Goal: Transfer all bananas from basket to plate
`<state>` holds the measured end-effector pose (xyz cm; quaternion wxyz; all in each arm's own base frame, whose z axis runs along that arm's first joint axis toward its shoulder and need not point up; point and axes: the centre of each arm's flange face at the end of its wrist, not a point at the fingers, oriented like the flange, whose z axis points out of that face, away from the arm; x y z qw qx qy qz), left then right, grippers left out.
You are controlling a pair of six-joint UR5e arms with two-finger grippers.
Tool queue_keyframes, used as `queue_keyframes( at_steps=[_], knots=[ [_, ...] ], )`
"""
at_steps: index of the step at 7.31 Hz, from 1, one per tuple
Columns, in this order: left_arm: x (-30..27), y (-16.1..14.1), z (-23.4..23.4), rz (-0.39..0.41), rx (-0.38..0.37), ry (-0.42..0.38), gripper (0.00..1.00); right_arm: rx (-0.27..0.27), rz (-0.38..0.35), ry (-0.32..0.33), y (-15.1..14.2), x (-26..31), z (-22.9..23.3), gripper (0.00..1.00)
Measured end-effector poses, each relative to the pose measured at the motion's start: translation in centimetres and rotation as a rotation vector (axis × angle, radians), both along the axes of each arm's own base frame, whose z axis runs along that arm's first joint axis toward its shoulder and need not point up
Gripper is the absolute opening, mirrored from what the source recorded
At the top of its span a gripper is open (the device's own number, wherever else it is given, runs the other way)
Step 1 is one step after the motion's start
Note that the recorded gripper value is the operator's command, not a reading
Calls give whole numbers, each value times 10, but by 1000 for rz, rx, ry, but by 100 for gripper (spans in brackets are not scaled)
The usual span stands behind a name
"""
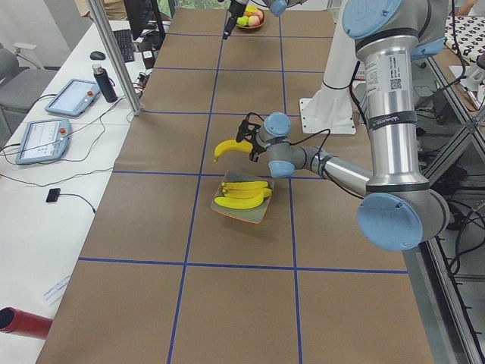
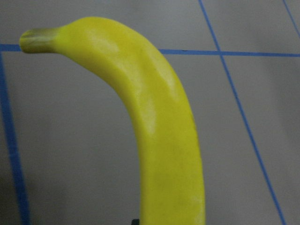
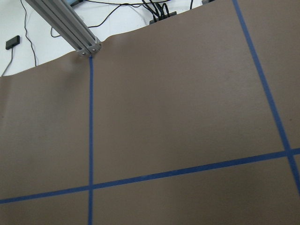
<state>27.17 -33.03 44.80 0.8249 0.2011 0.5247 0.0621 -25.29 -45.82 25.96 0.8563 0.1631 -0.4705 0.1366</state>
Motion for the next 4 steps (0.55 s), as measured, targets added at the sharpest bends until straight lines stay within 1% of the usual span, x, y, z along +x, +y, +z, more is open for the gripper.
queue_keyframes(
  at_steps=[1, 2, 3, 4],
  knots=[
    [-15, 8, 25, 0, 24, -71, 6, 19, -36, 47, -5, 22, 23, 100],
    [-24, 14, 41, -2, 35, -118, 59, 29, -58, 75, -7, 39, 39, 100],
    [-28, 16, 50, -1, 37, -143, 99, 32, -66, 86, -8, 47, 46, 100],
    [-28, 17, 54, 1, 39, -153, 100, 34, -69, 90, -8, 51, 49, 100]
  ],
)
